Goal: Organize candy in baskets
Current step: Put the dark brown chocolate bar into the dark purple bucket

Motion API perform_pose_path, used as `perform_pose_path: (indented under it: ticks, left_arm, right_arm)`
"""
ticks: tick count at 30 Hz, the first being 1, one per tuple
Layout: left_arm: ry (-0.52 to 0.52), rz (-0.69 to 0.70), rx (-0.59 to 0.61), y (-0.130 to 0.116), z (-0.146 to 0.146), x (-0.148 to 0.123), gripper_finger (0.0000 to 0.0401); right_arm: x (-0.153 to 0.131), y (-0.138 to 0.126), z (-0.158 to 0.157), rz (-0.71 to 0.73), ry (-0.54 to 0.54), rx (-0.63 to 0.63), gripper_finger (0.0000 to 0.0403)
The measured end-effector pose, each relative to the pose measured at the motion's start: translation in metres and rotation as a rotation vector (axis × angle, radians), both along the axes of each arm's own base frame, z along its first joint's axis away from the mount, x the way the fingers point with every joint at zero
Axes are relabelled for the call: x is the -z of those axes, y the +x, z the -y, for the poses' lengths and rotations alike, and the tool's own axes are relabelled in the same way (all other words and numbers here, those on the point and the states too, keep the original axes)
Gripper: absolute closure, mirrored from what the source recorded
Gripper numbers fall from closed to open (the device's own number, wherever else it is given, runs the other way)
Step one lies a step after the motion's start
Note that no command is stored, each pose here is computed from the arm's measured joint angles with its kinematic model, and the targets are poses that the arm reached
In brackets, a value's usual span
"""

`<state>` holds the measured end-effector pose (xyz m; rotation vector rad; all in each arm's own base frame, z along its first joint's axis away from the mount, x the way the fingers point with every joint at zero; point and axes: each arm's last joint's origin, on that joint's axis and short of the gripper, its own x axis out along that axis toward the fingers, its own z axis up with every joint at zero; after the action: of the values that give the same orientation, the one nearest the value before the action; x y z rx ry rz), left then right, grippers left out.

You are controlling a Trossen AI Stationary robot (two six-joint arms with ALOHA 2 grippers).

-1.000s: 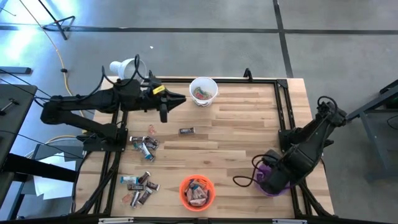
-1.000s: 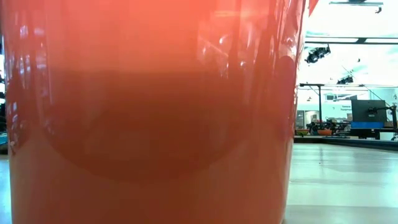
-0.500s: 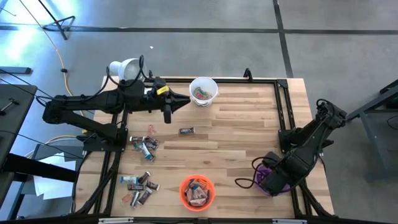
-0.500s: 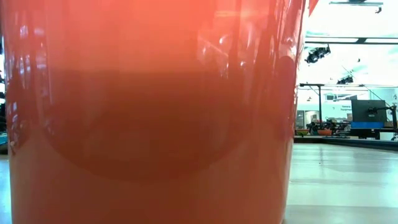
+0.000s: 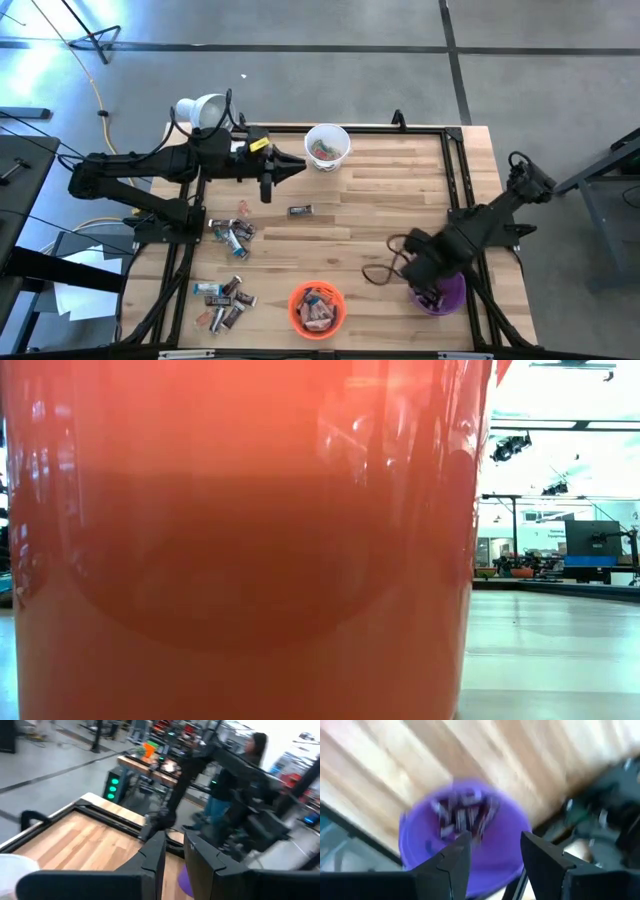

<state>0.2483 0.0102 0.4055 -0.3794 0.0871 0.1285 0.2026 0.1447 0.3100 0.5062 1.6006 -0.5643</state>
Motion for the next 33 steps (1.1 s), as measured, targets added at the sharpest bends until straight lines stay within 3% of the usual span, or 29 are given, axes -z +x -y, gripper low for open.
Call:
perform_pose_path:
  ticks: [5, 8, 16, 20, 22, 30, 33]
  left_arm:
    - [-0.015, -0.072, 0.152, -0.008, 0.003, 0.004, 0.0346]
    - [-0.058, -0.213, 0.130, -0.021, 0.000, 0.014, 0.0346]
    - [-0.084, -0.495, 0.090, -0.039, -0.004, 0.036, 0.0346]
    - [-0.097, -0.555, 0.104, -0.043, -0.003, 0.041, 0.0346]
    - [-0.097, -0.555, 0.112, -0.044, -0.002, 0.040, 0.0346]
    - [-0.109, -0.519, 0.134, -0.051, 0.005, 0.035, 0.0346]
    - [-0.118, -0.510, 0.134, -0.052, 0.007, 0.033, 0.0346]
  right_arm:
    - [0.000, 0.025, 0.037, 0.078, -0.077, 0.035, 0.0238]
    - [0.000, 0.045, 0.064, 0.176, -0.102, 0.112, 0.0238]
    - [-0.015, 0.108, 0.125, 0.708, -0.044, 0.284, 0.0238]
    - [-0.018, 0.120, 0.142, 0.796, -0.050, 0.280, 0.0238]
    - [-0.011, 0.124, 0.147, 0.764, -0.088, 0.188, 0.0238]
    - [0.032, 0.161, 0.151, 0.629, -0.300, -0.564, 0.0238]
    - [0.052, 0.176, 0.157, 0.584, -0.354, -0.768, 0.0238]
